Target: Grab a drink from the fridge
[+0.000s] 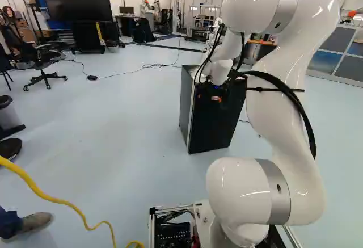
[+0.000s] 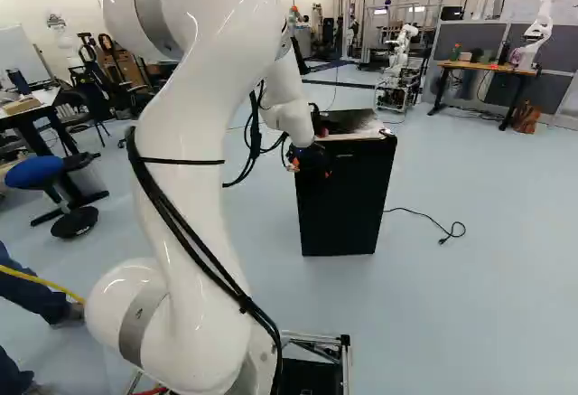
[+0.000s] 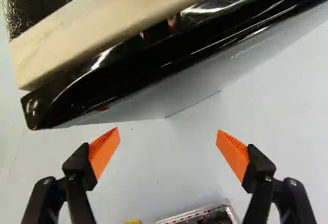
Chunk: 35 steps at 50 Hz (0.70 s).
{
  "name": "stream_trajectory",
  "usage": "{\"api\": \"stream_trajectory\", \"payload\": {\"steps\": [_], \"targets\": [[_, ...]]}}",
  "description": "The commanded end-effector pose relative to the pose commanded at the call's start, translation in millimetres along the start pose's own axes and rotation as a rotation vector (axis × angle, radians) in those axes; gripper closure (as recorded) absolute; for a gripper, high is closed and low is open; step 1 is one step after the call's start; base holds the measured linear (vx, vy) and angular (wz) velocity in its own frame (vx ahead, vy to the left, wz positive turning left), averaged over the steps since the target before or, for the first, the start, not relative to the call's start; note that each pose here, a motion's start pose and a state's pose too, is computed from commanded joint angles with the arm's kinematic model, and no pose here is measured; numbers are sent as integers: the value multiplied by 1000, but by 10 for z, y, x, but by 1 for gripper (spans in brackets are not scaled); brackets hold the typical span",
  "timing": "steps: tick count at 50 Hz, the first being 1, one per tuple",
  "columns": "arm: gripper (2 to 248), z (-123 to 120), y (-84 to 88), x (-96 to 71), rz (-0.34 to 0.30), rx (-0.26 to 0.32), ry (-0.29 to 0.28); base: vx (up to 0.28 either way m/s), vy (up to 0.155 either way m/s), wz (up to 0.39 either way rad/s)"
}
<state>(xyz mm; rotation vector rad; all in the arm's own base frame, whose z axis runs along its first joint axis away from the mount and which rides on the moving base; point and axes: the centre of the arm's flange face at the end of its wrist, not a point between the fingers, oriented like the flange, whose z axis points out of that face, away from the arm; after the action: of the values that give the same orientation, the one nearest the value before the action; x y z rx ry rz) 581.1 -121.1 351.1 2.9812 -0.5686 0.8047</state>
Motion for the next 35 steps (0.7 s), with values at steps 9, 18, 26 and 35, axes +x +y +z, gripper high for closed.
{"api": "stream_trajectory", "payload": {"steps": [9, 18, 26, 35], "targets": [[3, -2, -12, 38, -2, 3, 46, 0, 0, 0], [3, -4, -20, 51, -2, 5, 63, 0, 0, 0], [3, -27, -7, 20, -1, 4, 62, 0, 0, 0], [3, -98, 36, -79, 2, 0, 53, 0, 0, 0]]}}
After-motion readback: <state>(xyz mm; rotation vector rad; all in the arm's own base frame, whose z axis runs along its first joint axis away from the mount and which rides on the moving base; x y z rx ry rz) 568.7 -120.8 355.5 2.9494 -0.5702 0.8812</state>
